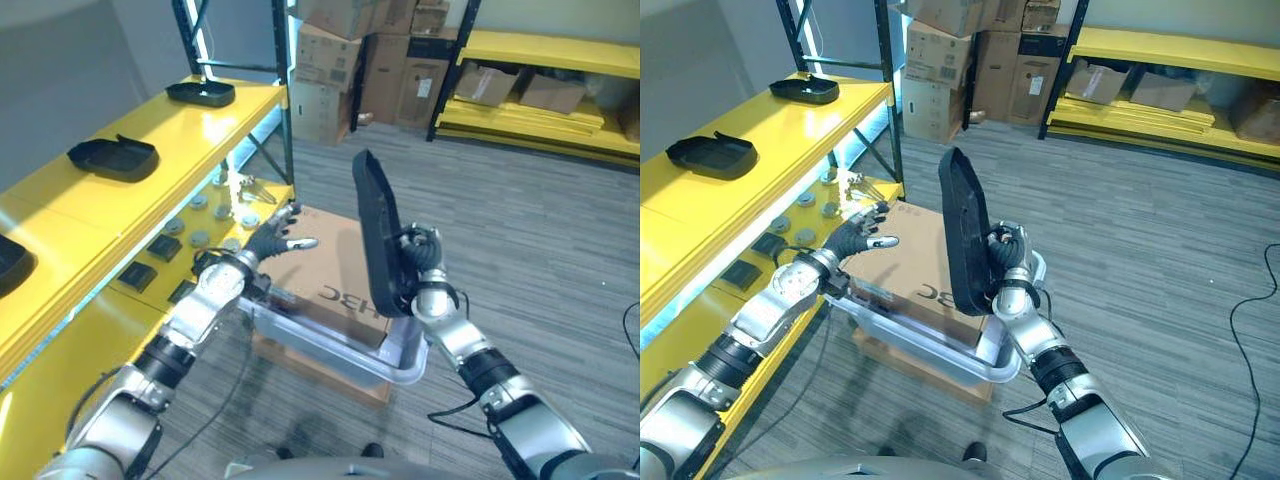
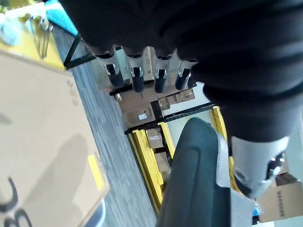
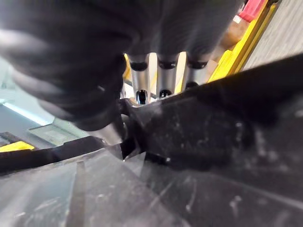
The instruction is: Move parts from the plastic box to the shelf.
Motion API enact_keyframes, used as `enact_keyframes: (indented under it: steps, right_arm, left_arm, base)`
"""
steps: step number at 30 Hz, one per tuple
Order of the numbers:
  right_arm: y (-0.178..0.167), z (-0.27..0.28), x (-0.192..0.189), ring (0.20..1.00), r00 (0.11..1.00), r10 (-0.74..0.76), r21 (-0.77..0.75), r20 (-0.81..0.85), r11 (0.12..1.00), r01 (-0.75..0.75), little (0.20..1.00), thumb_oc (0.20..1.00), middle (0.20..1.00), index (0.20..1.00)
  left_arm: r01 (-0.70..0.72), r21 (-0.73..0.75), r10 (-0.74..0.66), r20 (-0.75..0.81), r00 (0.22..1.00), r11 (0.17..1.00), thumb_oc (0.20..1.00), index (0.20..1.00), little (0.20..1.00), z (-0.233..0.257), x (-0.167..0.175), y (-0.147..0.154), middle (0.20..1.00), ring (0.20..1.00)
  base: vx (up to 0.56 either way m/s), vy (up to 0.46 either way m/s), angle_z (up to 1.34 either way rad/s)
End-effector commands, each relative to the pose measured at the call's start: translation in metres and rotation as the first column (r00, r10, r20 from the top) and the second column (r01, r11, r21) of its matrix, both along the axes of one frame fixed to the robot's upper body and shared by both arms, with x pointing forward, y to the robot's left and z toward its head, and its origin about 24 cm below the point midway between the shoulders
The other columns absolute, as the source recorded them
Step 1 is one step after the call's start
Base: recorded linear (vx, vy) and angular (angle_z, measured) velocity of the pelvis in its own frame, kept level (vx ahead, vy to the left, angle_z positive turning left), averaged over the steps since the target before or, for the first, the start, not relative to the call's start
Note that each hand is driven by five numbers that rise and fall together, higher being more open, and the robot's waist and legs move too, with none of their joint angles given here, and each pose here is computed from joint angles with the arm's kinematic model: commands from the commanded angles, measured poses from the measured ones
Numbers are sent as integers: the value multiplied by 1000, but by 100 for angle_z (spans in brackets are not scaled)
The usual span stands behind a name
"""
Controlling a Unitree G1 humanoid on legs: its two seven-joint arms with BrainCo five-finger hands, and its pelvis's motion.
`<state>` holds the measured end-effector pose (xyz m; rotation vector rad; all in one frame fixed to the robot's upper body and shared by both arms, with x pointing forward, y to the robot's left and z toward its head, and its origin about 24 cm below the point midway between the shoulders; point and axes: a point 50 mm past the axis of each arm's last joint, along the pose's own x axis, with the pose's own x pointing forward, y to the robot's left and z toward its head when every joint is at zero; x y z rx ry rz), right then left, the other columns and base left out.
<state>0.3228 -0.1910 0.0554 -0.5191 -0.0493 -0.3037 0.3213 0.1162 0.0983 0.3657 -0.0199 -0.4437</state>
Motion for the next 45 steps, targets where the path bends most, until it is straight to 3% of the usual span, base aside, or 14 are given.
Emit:
enact_keyframes:
  steps: [1, 7, 8, 9, 10, 12, 14, 15, 16, 20, 24, 29, 36, 45]
  right_arm:
    - [14, 49, 22, 200, 977, 80, -38, 199, 997, -74, 200, 200, 200, 200]
    - [21, 48, 25, 200, 978, 94, 3, 189, 995, -96, 200, 200, 200, 200]
    - [21, 48, 25, 200, 978, 94, 3, 189, 995, -96, 200, 200, 200, 200]
    - [24, 48, 25, 200, 978, 92, 13, 187, 995, -96, 200, 200, 200, 200]
    - [24, 48, 25, 200, 978, 91, 14, 187, 995, -96, 200, 200, 200, 200]
    - [25, 47, 24, 200, 978, 90, 18, 187, 995, -95, 200, 200, 200, 200]
    - [27, 47, 23, 200, 978, 92, 17, 188, 995, -97, 200, 200, 200, 200]
    - [29, 48, 24, 200, 978, 103, 10, 180, 994, -106, 200, 200, 200, 200]
    - [31, 47, 25, 200, 980, 116, 5, 164, 993, -118, 200, 200, 200, 200]
    - [27, 37, 27, 200, 992, 97, 50, 83, 994, -101, 200, 200, 200, 200]
    - [3, 21, 24, 200, 1000, -12, 37, 2, 999, 12, 200, 200, 200, 200]
    - [-31, 10, 16, 200, 990, -138, 13, -31, 990, 139, 200, 200, 200, 200]
    - [-101, 43, 13, 200, 913, -400, 23, 81, 916, 399, 200, 200, 200, 200]
    - [-125, 68, 16, 200, 811, -566, 57, 146, 823, 565, 200, 200, 200, 200]
  left_arm:
    - [69, 66, -77, 127, 989, 995, 1000, 1000, 1000, 16, 9, -16, 1000, 1000]
    - [-20, 24, 6, 488, 873, 1000, 1000, 1000, 1000, 48, 7, -15, 1000, 1000]
    - [-20, 24, 6, 488, 873, 1000, 1000, 1000, 1000, 48, 7, -15, 1000, 1000]
    - [-11, -56, 43, 612, 790, 998, 1000, 1000, 1000, 73, 1, -13, 1000, 1000]
    - [-4, -64, 44, 628, 777, 998, 1000, 1000, 1000, 77, -1, -13, 1000, 1000]
    - [23, -76, 28, 607, 794, 997, 1000, 1000, 1000, 84, -2, -13, 1000, 1000]
    - [94, -120, -40, 395, 918, 988, 1000, 1000, 1000, 71, 2, -15, 1000, 1000]
    - [113, -208, -74, 187, 980, 972, 1000, 1000, 1000, 48, 3, -24, 1000, 1000]
    - [90, -255, -67, 98, 993, 963, 1000, 1000, 1000, 33, 1, -31, 1000, 1000]
    - [-76, -367, 93, 29, 995, 927, 1000, 1000, 1000, 6, 5, -34, 1000, 1000]
    - [-99, -511, 122, 11, 992, 854, 1000, 1000, 1000, 9, 4, -10, 1000, 1000]
    - [-102, -551, 165, 66, 984, 828, 1000, 1000, 1000, 21, -9, 15, 1000, 1000]
    - [-151, -642, 288, 114, 951, 752, 1000, 1000, 1000, 43, -38, 89, 1000, 1000]
    - [-106, -673, 240, 110, 964, 732, 1000, 1000, 1000, 39, -60, 117, 1000, 1000]
  base:
    - [0, 0, 0]
    - [0, 0, 0]
    - [0, 0, 0]
    - [0, 0, 0]
    - [0, 0, 0]
    - [0, 0, 0]
    - [-15, 0, 5]
    - [-14, 5, 5]
    - [0, 0, 0]
    - [48, 1, -4]
    - [85, 23, -1]
    - [35, 50, 5]
    - [-110, 46, 35]
    - [-76, 2, 28]
